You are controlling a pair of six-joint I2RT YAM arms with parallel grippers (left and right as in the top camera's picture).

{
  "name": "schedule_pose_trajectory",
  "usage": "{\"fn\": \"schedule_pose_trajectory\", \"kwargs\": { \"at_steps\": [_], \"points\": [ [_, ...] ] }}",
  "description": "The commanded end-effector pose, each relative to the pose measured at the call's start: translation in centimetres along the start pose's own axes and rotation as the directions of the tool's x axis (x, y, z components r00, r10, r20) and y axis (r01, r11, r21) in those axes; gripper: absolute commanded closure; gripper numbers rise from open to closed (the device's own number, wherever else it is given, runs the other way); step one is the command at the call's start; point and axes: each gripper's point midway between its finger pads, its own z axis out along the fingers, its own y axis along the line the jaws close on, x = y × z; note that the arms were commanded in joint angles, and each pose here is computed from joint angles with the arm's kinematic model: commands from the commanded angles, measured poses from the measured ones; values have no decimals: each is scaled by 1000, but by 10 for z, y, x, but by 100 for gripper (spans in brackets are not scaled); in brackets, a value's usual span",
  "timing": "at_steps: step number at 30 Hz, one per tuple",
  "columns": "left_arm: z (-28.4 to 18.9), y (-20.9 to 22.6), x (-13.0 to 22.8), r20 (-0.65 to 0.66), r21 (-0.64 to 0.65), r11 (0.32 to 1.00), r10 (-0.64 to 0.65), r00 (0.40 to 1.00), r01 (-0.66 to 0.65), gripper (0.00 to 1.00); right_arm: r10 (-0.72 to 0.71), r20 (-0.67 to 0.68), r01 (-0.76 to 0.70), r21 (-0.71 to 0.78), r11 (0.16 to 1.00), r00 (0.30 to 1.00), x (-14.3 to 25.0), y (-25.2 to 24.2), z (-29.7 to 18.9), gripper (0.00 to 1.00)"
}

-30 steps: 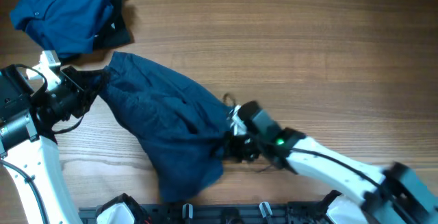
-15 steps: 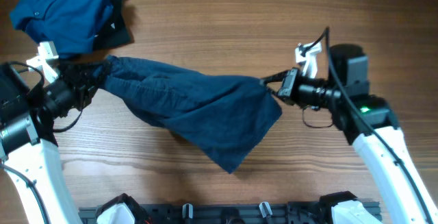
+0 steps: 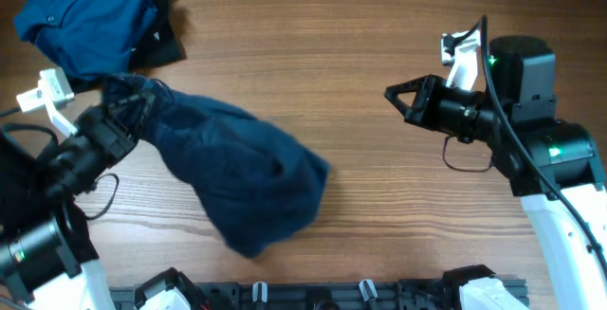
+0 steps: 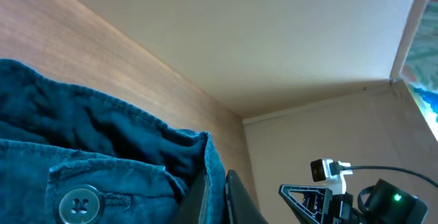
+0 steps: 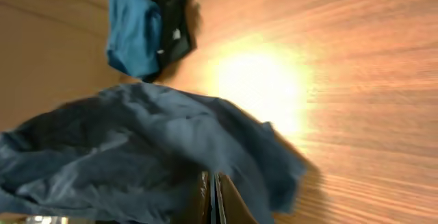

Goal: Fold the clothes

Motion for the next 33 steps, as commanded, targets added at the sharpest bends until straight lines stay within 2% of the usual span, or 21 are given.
{"fn": "schedule_pose_trajectory", "kwargs": {
  "at_steps": [1, 5, 7, 9, 11, 17, 20, 24, 33],
  "points": [
    [-6, -12, 1, 22, 12, 999, 30, 999, -31, 92, -32, -40, 35, 82, 996, 999, 12, -14, -7, 88],
    [-4, -5, -1, 23, -9, 1000, 8, 1000, -8, 92, 28, -170, -3, 147, 989, 985, 44, -36, -1, 80],
    [-3, -3, -3, 25, -17, 1000, 1, 1000, -1, 92, 16, -239, 17, 137, 990, 971, 63, -41, 8, 61],
    [-2, 1, -5, 29, -29, 1000, -6, 1000, 6, 92, 17, -318, 23, 122, 992, 948, 87, -49, 19, 34],
    [-2, 4, -6, 33, -38, 999, -11, 999, 12, 93, 32, -382, 13, 114, 993, 924, 111, -59, 31, 24],
    [-1, 12, -12, 59, -77, 997, -24, 998, 29, 96, 35, -495, -98, -102, 990, 868, 171, -58, 79, 23],
    [-2, 15, -13, 71, -91, 995, -45, 996, 51, 95, 104, -502, -188, -119, 975, 858, 193, -64, 101, 24],
    [-2, 16, -13, 74, -94, 994, -47, 996, 54, 96, 104, -503, -217, -170, 961, 858, 216, -61, 116, 25],
    [2, 23, -16, 67, -100, 990, -91, 994, 97, 96, 212, -505, -227, 33, 973, 836, 268, -73, 131, 23]
  ]
}}
